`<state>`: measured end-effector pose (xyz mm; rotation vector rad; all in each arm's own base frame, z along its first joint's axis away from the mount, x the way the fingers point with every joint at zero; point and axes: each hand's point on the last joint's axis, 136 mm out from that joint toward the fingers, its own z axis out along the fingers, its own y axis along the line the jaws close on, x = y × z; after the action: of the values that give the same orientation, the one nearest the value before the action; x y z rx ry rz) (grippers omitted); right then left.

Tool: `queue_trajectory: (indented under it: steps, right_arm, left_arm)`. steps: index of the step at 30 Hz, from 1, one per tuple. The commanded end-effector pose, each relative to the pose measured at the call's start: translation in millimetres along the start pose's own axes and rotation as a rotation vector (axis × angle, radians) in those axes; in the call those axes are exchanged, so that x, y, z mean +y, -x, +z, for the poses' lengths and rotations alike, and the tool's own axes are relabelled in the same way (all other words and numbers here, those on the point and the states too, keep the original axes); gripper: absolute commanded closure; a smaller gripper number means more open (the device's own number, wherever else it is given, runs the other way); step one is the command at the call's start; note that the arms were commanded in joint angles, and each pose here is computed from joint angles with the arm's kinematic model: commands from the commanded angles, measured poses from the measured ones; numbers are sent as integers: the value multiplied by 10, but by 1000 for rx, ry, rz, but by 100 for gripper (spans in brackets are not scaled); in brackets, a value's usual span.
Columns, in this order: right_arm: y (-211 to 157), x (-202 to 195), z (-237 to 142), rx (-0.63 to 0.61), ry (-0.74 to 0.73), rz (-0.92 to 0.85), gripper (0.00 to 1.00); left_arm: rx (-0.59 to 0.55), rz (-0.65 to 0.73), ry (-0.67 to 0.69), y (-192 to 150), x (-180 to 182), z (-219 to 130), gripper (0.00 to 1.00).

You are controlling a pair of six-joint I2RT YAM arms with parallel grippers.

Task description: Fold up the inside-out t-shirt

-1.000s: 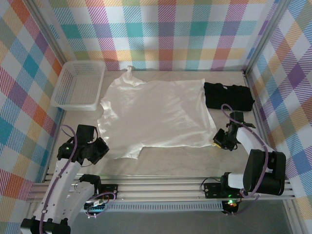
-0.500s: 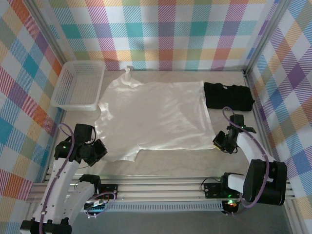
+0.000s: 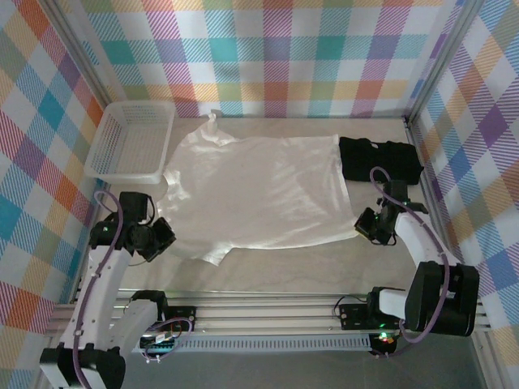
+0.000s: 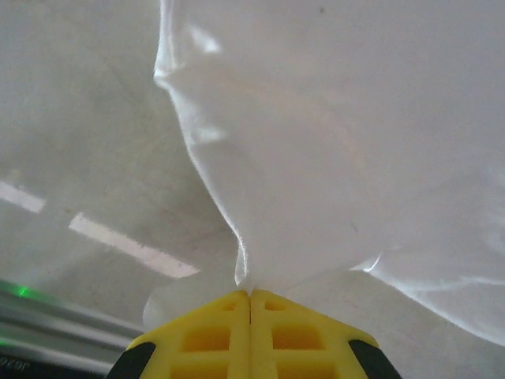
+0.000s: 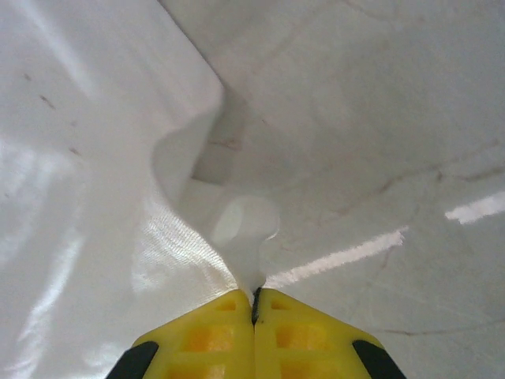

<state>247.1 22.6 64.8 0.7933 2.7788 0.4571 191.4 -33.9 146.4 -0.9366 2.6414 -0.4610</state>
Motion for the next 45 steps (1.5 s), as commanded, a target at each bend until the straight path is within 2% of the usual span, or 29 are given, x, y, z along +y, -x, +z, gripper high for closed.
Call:
queue_trajectory:
  steps: [1, 19, 26, 38, 45]
  right_arm:
    - [100, 164, -21, 14, 44, -52, 100]
    - [805, 710, 203, 30, 88, -168, 97]
    - [1000, 865, 303, 21, 90, -189, 96]
    - [1246, 893, 360, -10, 44, -211, 97]
    - [1310, 870, 337, -36, 20, -216, 100]
  left_arm:
    - [-55, 69, -64, 232, -201, -83, 100]
    - [-95, 157, -53, 1012, -577, 121, 100]
    - [-125, 121, -71, 1205, -663, 222, 100]
    - [-145, 96, -68, 1600, -810, 344, 100]
    - [-142, 76, -70, 1668, -792, 390, 100]
